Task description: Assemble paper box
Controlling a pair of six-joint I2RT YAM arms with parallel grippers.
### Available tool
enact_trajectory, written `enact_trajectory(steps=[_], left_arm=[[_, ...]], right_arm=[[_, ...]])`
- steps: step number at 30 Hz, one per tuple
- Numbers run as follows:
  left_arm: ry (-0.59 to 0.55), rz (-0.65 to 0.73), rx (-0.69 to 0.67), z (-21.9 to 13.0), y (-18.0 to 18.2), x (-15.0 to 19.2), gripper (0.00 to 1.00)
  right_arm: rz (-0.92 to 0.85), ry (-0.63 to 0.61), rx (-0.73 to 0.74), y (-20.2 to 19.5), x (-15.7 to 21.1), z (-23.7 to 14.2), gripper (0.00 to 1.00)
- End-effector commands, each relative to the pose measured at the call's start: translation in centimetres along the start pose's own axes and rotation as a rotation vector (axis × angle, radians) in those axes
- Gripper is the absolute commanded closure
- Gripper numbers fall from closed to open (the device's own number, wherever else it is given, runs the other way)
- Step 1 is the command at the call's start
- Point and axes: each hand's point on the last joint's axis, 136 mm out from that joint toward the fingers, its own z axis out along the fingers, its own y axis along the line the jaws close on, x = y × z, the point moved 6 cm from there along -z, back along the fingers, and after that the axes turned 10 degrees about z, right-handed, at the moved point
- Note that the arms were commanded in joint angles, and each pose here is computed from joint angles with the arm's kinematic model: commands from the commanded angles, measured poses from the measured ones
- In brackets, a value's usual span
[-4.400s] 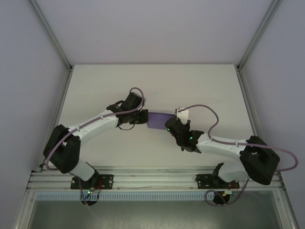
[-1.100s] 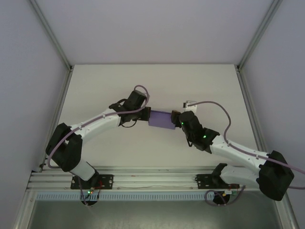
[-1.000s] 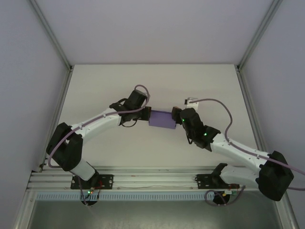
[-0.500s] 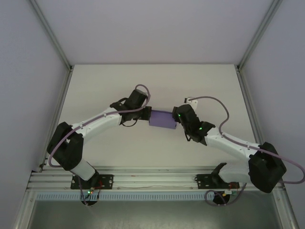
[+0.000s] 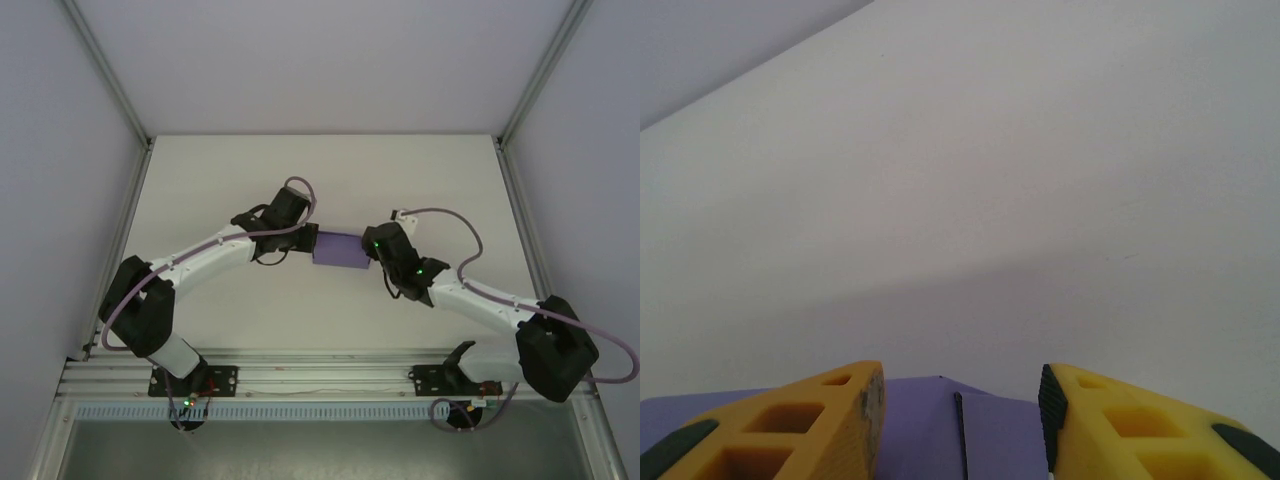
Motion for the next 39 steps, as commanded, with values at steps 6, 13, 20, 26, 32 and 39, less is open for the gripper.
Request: enact_trajectory(steps=[6,13,20,26,32,39], left_arm=[[0.022,0.041,0.039,-0.7,-1.0,-0.2,0.89],[-0.02,0.055,0.104,-3.2,-2.2,-1.3,0.7],[-0.067,-0.052,0.008,-5.0,-0.5,-2.3,0.38],[-0.062,-0.165,0.059,-3.3,1.4,-3.6,0.37],[-0.001,-0.191,0.137,-0.6,1.4,-3.7,0.39],[0.059,-0.224,0.142,0.8,1.9,-1.4,0.44]], right_arm=[[-0.023,0.157,0.164,-5.1,4.3,0.6,0.58],[0.0,0.183,0.213,-6.9,5.7,1.0,0.59],[-0.017,0.206,0.248,-7.7,6.4,1.4,0.6],[-0.028,0.213,0.259,-8.1,6.8,1.7,0.6],[-0.03,0.208,0.258,-8.3,6.8,1.5,0.6],[-0.036,0.208,0.272,-8.6,6.9,1.5,0.6]])
